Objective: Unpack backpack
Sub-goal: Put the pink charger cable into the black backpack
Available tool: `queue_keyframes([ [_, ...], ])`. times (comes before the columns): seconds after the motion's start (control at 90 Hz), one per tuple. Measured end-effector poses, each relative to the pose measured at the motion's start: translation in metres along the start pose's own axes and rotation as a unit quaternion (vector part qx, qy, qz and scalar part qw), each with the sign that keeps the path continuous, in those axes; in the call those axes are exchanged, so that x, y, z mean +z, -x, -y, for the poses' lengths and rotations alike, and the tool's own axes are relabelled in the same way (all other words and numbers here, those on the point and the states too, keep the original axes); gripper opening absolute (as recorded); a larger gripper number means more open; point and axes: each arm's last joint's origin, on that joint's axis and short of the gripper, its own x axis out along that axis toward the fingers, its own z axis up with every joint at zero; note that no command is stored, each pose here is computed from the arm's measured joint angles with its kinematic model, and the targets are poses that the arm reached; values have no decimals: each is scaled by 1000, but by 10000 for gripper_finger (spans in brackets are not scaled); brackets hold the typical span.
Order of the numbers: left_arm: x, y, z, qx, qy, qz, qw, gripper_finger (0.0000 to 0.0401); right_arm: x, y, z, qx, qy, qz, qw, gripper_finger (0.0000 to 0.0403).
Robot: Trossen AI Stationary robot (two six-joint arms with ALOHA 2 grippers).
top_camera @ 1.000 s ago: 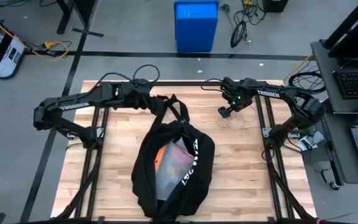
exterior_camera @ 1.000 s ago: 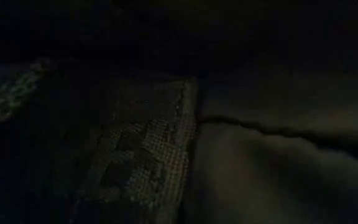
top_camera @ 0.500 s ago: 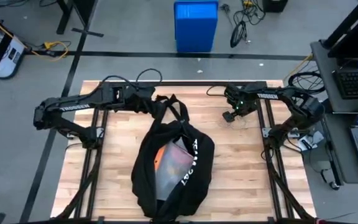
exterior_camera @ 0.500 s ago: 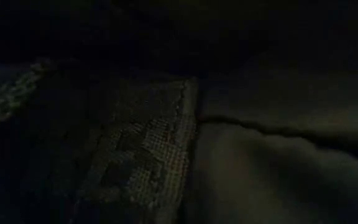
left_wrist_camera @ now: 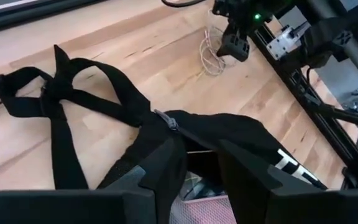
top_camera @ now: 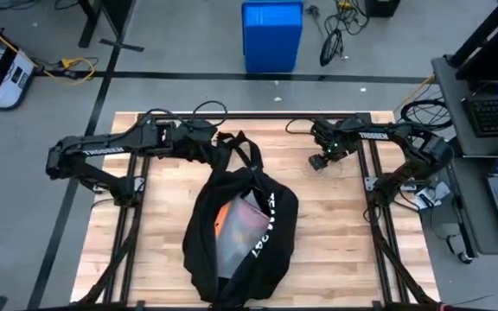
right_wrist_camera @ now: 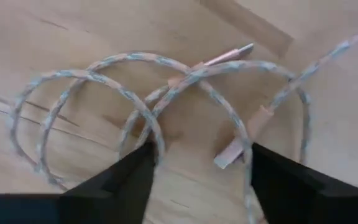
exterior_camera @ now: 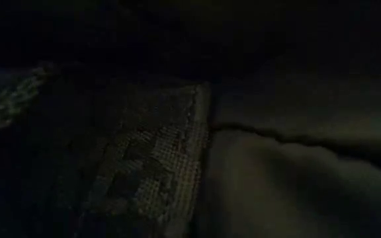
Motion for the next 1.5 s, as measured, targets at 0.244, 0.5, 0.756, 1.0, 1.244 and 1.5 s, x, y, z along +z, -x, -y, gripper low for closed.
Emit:
queue_keyframes([
  [0.244,-5,1,5,-7,-8,-6,1000,112,2,0,-1,6,1,9,1000,108],
  [0.5,-12,2,11,-17,-21,-14,1000,112,2,2,-2,21,-5,18,1000,12],
  [0.756,-19,4,18,-28,-35,-23,999,112,-4,13,-12,42,-30,34,998,2],
  [1.0,-23,5,21,-32,-41,-27,998,112,-18,31,-34,103,-45,47,993,1],
  [1.244,-26,6,24,-38,-47,-31,998,112,-37,70,-65,231,-57,98,966,0],
  [1.5,-28,6,25,-36,-54,-31,997,112,-50,162,-115,475,2,244,845,0],
])
